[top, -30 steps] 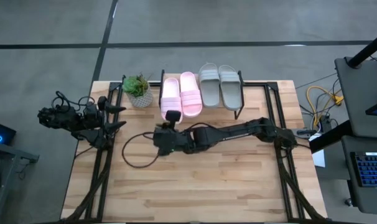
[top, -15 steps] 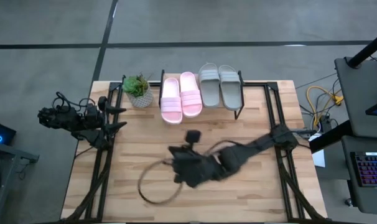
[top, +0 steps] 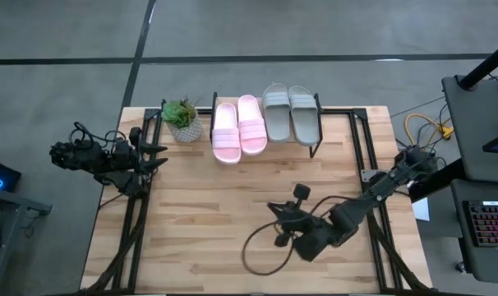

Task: Pick and place slides into the shelf
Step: Return to Home Position

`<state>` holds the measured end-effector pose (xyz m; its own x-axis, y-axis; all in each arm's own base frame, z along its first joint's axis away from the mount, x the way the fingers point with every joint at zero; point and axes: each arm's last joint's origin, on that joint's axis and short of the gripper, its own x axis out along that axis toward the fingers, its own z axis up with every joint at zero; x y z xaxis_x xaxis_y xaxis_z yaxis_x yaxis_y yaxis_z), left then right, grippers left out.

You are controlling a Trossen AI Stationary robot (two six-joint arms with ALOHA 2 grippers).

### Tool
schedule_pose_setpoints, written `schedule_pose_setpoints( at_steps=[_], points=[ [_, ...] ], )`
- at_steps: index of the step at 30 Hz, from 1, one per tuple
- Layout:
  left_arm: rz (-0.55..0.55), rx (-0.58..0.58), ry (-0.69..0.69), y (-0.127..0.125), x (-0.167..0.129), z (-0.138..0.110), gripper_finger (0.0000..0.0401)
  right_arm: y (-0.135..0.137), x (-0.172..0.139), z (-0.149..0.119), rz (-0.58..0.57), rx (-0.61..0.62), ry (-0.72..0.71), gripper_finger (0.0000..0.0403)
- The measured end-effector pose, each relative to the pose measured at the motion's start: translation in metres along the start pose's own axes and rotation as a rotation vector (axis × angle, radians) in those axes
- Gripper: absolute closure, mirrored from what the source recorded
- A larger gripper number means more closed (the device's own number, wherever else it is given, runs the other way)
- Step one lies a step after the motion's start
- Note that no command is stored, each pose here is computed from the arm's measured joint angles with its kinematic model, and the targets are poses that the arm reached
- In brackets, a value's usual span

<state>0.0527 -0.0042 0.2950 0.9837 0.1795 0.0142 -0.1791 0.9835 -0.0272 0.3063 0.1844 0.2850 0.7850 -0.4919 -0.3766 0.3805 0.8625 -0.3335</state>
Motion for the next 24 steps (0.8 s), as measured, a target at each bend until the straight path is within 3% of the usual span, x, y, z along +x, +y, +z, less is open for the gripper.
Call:
schedule_pose_setpoints(
  at_steps=[6, 11, 18, 21, 24],
  points=[
    [0.001, -0.003, -0.005, 0.000, 0.000, 0.000, 0.0273, -0.031, 0.036, -0.055, 0.186, 0.131, -0.129, 0.0395],
    [0.001, -0.001, -0.005, 0.000, 0.000, 0.001, 0.0274, -0.076, 0.076, -0.076, 0.352, 0.161, -0.314, 0.0395],
    [0.010, 0.095, -0.015, 0.000, 0.000, 0.002, 0.0274, -0.158, 0.111, -0.072, 0.311, 0.088, -0.387, 0.0395],
    [0.013, 0.143, -0.033, 0.000, 0.000, 0.004, 0.0274, -0.198, 0.098, -0.068, 0.279, 0.105, -0.445, 0.0395],
    [0.032, 0.169, -0.051, 0.001, 0.000, 0.006, 0.0274, -0.222, 0.077, -0.080, 0.225, 0.101, -0.415, 0.0395]
  ],
)
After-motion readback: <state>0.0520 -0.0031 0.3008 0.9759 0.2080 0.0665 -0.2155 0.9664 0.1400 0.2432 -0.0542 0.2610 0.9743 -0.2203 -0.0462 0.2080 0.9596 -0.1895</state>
